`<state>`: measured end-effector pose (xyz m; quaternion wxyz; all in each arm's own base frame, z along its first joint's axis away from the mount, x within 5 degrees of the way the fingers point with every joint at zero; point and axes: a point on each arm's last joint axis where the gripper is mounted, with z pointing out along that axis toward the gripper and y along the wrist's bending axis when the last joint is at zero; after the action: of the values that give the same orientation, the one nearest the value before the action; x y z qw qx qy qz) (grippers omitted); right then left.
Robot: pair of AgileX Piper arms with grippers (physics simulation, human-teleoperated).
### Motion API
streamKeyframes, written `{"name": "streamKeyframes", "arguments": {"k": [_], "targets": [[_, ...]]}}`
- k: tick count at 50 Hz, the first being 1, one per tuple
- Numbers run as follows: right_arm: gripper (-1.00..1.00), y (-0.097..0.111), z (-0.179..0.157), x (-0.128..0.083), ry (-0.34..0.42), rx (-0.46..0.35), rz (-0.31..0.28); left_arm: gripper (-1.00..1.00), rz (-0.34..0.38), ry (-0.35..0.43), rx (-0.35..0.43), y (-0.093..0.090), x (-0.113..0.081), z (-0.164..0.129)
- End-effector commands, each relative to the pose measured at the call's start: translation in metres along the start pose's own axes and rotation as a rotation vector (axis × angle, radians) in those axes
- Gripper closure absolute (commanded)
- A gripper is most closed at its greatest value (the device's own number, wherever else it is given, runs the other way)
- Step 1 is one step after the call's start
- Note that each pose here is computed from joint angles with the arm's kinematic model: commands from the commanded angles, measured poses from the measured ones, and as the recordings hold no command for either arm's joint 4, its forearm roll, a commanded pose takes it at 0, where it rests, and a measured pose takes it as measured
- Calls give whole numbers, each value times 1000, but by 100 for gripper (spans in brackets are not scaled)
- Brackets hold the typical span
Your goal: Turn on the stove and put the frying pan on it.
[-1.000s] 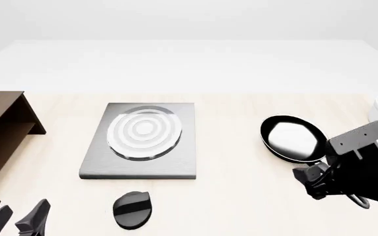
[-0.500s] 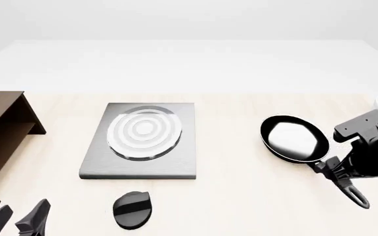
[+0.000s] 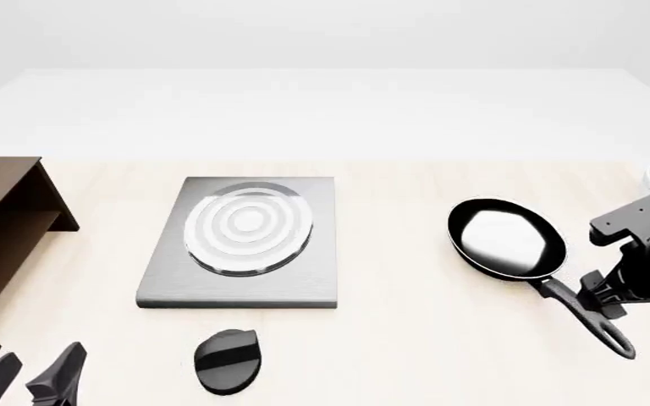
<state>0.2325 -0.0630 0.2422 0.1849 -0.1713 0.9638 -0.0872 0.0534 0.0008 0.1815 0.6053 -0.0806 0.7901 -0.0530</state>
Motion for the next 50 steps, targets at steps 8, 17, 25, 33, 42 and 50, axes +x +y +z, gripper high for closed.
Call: {"name": "streamKeyframes", "arguments": {"k": [8, 17, 25, 33, 42, 50], "targets": [[-100, -6, 38, -6, 38, -24, 20, -100, -3, 2, 0, 0, 0, 0], [-100, 0, 57, -7, 54, -44, 17, -100, -1, 3, 1, 0, 0, 0], [-100, 5, 71, -8, 64, -57, 12, -100, 2, 2, -1, 0, 0, 0], [-100, 6, 86, 0, 84, -66, 24, -100, 4, 2, -2, 0, 0, 0], [-100, 1, 97, 10, 113, -69, 47, -100, 5, 1, -2, 0, 0, 0], [-100, 7, 106, 10, 124, -82, 66, -100, 6, 1, -2, 0, 0, 0]]}}
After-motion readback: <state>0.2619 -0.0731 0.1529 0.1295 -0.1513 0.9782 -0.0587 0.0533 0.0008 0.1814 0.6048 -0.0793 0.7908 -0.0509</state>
